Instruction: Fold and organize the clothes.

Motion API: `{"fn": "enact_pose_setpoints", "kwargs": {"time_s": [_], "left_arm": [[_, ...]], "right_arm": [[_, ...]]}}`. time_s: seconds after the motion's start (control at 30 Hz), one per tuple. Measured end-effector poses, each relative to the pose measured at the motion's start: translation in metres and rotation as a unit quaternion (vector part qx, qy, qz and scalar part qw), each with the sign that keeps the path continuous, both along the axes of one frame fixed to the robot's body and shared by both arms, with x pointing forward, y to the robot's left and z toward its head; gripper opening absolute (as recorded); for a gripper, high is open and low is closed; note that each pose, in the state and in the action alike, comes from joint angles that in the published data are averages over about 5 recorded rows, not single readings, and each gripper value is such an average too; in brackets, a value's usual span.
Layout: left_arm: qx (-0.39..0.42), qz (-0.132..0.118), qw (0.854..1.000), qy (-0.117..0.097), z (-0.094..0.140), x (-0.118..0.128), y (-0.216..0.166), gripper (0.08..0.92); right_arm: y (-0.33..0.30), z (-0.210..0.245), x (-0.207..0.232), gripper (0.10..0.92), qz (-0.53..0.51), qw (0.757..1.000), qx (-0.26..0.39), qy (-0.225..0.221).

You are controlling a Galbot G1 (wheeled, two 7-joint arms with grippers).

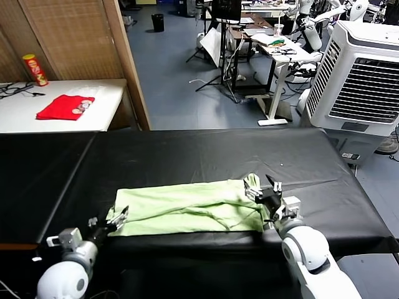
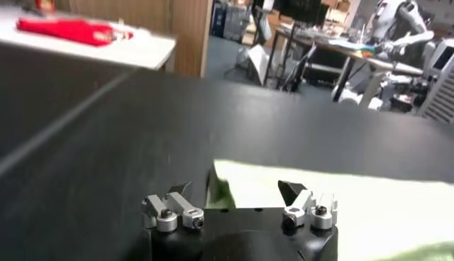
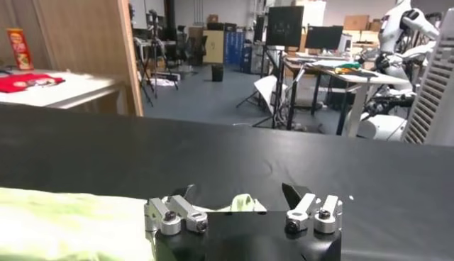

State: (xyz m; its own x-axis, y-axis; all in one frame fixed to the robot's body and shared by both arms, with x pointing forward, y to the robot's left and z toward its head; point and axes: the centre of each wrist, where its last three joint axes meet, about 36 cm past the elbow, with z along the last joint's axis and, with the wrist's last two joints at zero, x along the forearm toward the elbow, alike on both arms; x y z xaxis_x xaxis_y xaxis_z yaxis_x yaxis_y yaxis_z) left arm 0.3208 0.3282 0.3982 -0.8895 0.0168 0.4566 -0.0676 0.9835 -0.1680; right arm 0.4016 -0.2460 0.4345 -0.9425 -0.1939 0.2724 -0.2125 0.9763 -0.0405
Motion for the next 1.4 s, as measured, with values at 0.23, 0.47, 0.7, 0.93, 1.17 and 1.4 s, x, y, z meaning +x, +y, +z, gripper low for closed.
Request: {"fn": "enact_pose_setpoints", "kwargs": {"time_s": [0.23, 0.47, 0.7, 0.93, 1.17, 1.4], "left_arm": [[-0.021, 0.009, 1.000, 0.009, -0.008, -0.002, 0.000, 0.613], [-0.034, 0.007, 0.999, 0.011, -0.006, -0.002, -0.003, 0.232], [0.051, -0.002, 0.998, -0.019, 0.004, 0.003, 0.001, 0.168], [0.210, -0.005, 0.976, -0.052, 0.009, 0.004, 0.039, 0.164], [0.277, 0.001, 0.960, -0.046, 0.029, 0.004, 0.072, 0.164], [0.173, -0.005, 0.984, -0.046, 0.053, 0.004, 0.015, 0.164]], "right_arm": [[0.001, 0.002, 0.001, 0.798, 0.004, 1.000, 0.000, -0.003], [0.003, 0.003, 0.002, 0.798, 0.007, 1.000, 0.001, -0.007], [0.008, 0.005, 0.000, 0.798, 0.009, 1.000, 0.006, -0.011], [0.011, 0.007, -0.005, 0.798, 0.008, 1.000, 0.010, -0.013], [0.015, 0.005, -0.010, 0.798, 0.005, 1.000, 0.010, -0.011], [0.016, 0.002, -0.016, 0.798, -0.005, 1.000, 0.001, -0.012]]}}
